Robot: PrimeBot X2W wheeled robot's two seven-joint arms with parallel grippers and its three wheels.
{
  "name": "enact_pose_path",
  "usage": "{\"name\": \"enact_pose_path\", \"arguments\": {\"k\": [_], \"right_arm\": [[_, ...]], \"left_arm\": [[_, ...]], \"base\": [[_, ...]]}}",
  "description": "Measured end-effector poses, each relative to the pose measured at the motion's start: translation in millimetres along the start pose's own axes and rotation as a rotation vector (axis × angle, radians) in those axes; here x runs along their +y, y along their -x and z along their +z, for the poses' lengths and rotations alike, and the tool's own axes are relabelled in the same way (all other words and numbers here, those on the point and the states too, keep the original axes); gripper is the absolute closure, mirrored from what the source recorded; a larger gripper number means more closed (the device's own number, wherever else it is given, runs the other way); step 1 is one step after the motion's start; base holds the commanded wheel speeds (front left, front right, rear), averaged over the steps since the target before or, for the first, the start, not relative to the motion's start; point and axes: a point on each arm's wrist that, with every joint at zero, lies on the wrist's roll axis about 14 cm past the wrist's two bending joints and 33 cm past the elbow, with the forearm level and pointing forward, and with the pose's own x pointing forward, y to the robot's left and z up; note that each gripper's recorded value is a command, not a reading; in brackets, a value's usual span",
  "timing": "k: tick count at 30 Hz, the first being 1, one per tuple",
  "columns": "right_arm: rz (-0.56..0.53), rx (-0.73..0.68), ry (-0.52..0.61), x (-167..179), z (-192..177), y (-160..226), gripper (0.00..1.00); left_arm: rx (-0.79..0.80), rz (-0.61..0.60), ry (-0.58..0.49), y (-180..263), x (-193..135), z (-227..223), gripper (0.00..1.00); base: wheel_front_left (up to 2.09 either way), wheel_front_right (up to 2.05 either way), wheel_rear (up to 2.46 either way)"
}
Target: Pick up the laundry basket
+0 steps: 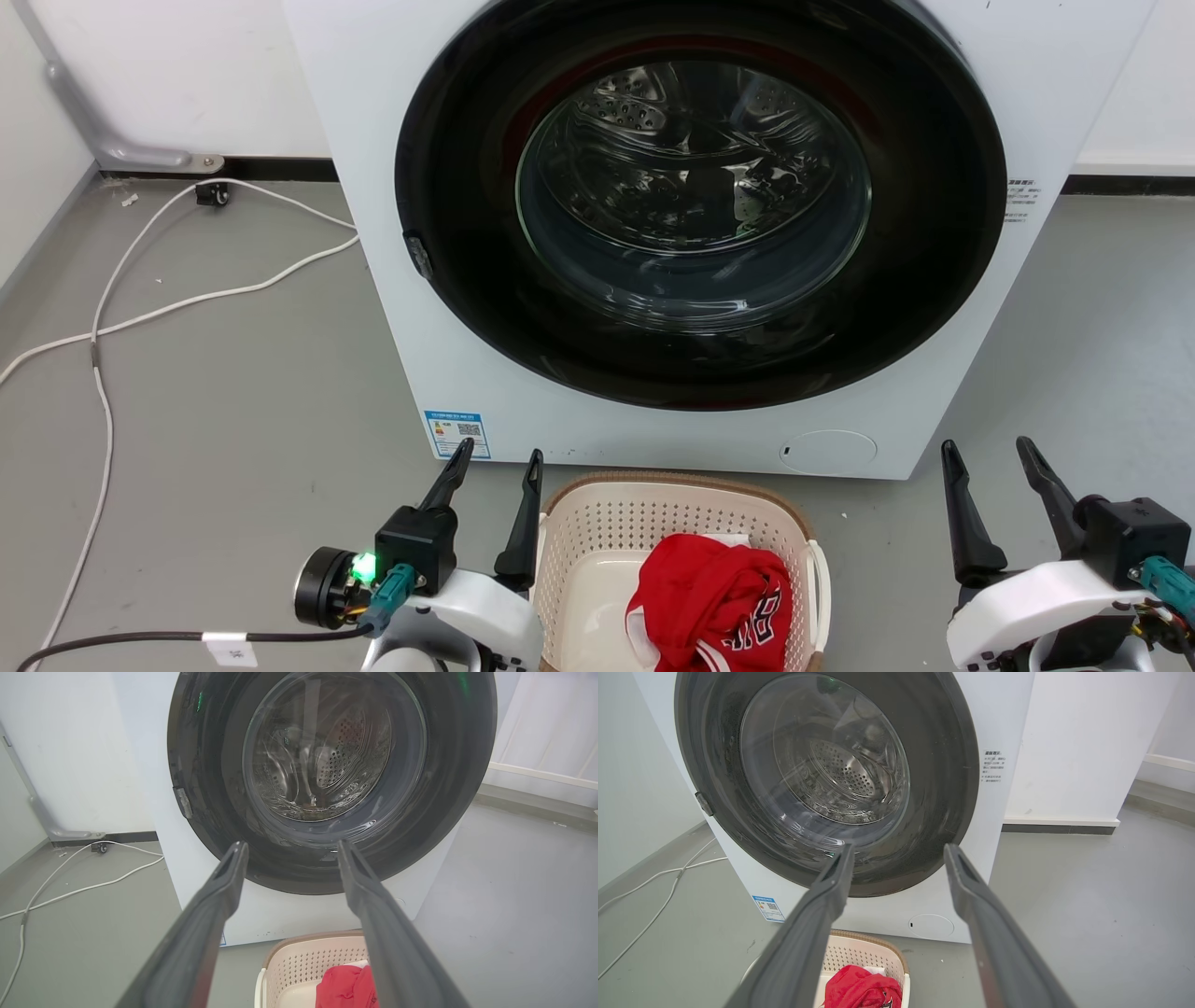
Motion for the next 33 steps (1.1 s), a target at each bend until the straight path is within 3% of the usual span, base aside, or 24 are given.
{"name": "enact_pose_path", "arguments": {"k": [33], "right_arm": [[-0.005, 0.01, 0.001, -1.9, -6.7, -1.0, 0.0]], "left_arm": [[0.01, 0.017, -0.018, -2.5, 3.5, -5.3, 0.0]], "base": [[0.0, 0.0, 0.0]]}}
